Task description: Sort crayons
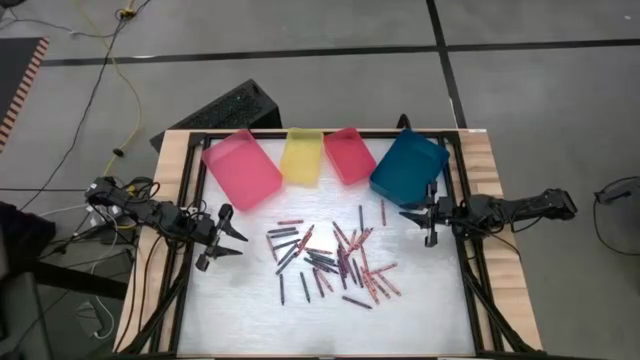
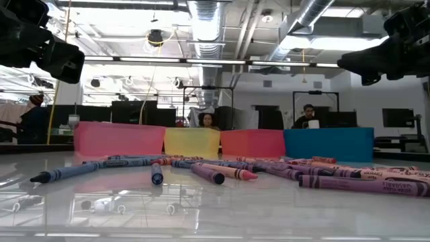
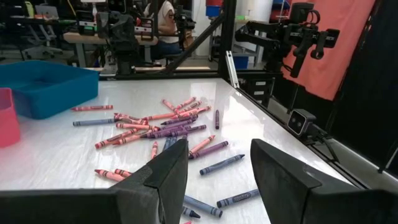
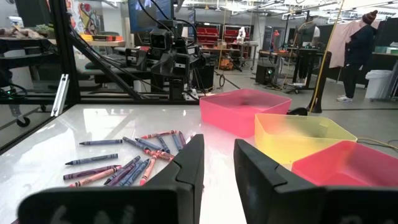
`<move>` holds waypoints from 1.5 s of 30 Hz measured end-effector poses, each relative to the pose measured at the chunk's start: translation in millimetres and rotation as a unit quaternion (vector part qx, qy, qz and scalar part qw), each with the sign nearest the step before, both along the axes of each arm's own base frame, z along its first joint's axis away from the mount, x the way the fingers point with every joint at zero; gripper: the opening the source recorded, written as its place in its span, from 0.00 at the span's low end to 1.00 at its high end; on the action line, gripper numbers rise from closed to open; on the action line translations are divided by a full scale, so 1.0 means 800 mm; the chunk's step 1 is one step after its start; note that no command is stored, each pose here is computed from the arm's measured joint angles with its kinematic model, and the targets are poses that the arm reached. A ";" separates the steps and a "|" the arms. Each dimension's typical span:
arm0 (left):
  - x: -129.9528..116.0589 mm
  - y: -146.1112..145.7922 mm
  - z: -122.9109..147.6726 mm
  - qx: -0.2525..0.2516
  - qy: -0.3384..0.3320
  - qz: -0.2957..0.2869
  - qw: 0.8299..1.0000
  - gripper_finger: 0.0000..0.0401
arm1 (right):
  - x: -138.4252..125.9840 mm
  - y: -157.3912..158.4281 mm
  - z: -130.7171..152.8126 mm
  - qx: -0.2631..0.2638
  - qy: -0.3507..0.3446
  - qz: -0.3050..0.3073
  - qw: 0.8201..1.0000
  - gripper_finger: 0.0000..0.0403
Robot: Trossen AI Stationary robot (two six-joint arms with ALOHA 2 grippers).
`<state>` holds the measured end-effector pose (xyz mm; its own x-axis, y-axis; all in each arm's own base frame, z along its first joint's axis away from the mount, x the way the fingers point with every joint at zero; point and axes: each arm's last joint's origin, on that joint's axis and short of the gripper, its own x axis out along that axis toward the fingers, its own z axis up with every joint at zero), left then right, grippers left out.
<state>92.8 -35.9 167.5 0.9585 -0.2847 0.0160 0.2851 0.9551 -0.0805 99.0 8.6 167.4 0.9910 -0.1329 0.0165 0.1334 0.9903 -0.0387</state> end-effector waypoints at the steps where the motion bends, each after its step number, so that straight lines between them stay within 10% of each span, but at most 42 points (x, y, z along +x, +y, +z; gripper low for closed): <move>1: 0.000 0.000 0.000 0.000 0.000 0.000 1.000 0.41 | 0.000 0.000 0.000 0.000 0.000 0.000 1.000 0.24; 26: 0.001 0.003 0.003 -0.104 0.016 0.034 0.994 0.41 | 0.000 -0.001 0.000 -0.011 0.001 -0.015 1.000 0.24; 36: 0.001 0.011 0.004 -0.354 0.034 0.128 0.926 0.41 | 0.000 -0.008 0.000 -0.016 0.001 -0.053 0.998 0.24; 45: 0.001 0.018 0.005 -0.381 -0.002 0.219 0.898 0.41 | 0.000 -0.009 0.001 -0.038 0.005 -0.057 0.998 0.24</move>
